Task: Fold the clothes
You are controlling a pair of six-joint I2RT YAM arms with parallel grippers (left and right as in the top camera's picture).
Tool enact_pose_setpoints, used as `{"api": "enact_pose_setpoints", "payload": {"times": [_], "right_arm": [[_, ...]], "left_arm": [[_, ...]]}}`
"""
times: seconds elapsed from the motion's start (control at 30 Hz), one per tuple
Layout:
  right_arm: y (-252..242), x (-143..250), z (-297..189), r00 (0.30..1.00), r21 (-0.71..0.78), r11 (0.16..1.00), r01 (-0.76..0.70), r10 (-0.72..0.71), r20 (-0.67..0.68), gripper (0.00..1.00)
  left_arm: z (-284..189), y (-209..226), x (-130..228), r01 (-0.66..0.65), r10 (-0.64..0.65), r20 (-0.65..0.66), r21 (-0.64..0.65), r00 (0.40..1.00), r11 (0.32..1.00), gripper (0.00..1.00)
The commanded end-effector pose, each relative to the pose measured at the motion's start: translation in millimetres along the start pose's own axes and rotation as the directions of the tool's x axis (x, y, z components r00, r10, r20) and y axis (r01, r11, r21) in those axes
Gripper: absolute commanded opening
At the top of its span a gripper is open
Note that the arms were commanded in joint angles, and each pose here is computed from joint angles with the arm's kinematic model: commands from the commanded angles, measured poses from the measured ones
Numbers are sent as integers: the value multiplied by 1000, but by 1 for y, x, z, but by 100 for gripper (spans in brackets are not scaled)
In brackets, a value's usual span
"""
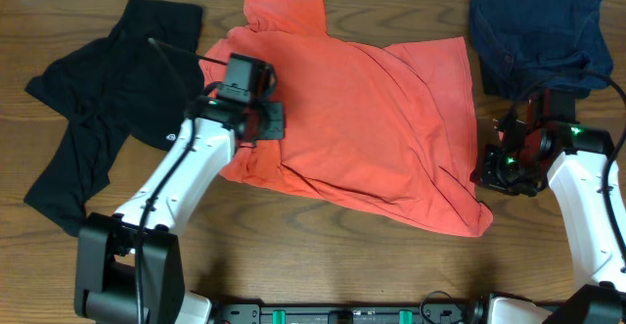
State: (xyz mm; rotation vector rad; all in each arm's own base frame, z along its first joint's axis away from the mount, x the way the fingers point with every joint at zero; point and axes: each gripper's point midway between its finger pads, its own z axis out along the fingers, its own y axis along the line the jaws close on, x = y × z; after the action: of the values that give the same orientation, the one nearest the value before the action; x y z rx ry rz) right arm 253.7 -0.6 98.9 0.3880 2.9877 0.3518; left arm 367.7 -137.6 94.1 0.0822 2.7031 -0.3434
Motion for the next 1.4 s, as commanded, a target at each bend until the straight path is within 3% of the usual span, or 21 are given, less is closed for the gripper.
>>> {"api": "enact_pose_setpoints", "payload": {"times": [0.0,0.23,0.53,0.57,0.6,0.67,0.73,0.93,1.13,1.37], "right_arm": [[-1,2,2,1000,-6,1000,3,-3,-10,21],[-1,2,2,1000,-7,1000,4,-4,-10,21],[-1,1,2,1000,-7,1000,3,-3,-10,21],[-1,1,2,1000,-7,1000,4,-4,-9,21],[-1,1,2,1000,-6,1000,3,-3,-10,21],[-1,2,2,1000,-6,1000,4,-4,-10,21],[-1,1,2,1000,-7,1000,3,-3,-10,21],[-1,1,2,1000,-7,1000,4,-4,-7,22],[-1,0,2,1000,-7,1000,5,-5,-5,23],[-1,-2,2,1000,-7,1000,14,-14,2,23]], "left_arm": [[1,-16,-5,-35,35,19,1,999,999,6],[10,-24,-3,-76,77,34,-30,996,997,6],[61,-17,7,-75,74,-27,-48,997,996,8],[64,-16,8,-77,75,-31,-50,997,996,17],[67,-13,9,-77,75,-35,-56,997,995,43],[65,-11,7,-92,91,-34,-58,995,994,74],[56,-10,1,-93,92,-29,-60,995,994,99],[-9,0,-21,-59,58,-18,-102,998,993,98],[-57,59,-17,23,-27,-10,-281,1000,959,98],[-57,117,13,102,-152,-115,-358,982,928,98]]}}
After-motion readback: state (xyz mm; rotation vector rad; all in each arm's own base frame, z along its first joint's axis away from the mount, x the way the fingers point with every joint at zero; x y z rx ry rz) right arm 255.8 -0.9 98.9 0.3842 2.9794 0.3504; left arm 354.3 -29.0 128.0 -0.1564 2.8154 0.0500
